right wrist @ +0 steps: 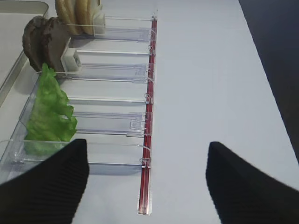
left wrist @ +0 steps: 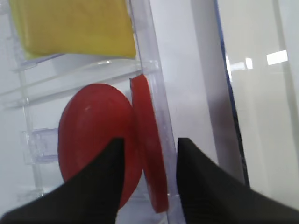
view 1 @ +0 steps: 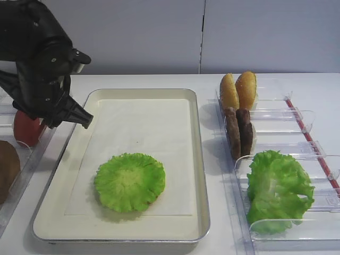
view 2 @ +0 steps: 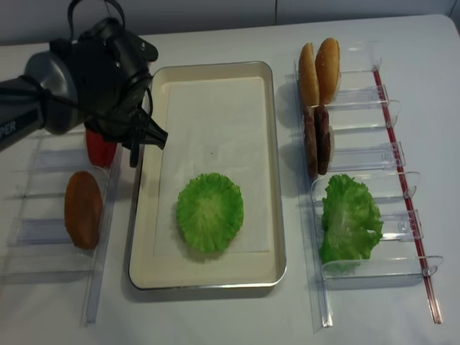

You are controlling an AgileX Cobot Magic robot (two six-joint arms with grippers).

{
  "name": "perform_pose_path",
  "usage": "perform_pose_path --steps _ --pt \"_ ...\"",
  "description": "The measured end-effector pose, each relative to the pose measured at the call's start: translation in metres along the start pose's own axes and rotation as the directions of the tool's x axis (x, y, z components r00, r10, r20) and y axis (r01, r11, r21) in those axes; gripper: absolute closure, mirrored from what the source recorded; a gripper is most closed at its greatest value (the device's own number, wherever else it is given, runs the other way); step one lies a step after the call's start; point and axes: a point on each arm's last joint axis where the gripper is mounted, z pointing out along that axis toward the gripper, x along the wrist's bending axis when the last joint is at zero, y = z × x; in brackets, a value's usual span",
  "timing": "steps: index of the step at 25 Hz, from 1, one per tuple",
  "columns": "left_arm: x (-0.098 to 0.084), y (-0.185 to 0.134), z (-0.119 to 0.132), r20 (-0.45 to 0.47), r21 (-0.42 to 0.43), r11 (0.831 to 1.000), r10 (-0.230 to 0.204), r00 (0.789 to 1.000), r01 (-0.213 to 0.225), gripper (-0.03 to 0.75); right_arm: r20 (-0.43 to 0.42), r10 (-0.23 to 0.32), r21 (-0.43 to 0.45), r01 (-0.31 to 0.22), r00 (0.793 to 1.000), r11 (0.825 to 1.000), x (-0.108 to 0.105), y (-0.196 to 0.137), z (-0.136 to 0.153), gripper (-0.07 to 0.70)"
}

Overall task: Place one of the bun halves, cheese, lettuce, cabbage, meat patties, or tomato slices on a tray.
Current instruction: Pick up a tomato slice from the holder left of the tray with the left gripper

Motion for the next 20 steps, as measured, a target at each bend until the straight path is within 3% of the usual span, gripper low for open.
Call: perform_pose_path --steps 9,16,20 --pt "0.0003 0.0005 -0.0003 -0.002 -0.003 1.000 0.001 1.000 -0.001 0.631 0.000 0.000 0.000 0.000 1.000 1.000 0.0000 0.0000 0.0000 0.087" --pt "-0.0014 -0.0001 -0.0015 -0.005 0.000 1.000 0.008 1.000 -0.008 0.636 0.000 0.000 0.000 0.000 1.000 1.000 0.0000 0.0000 0.0000 0.088" --pt "-0.0075 -0.0028 -0.0077 -0.027 0.011 0.999 0.044 0.999 -0.044 0.636 0.000 0.000 0.000 0.000 1.000 1.000 0.0000 0.0000 0.0000 0.089"
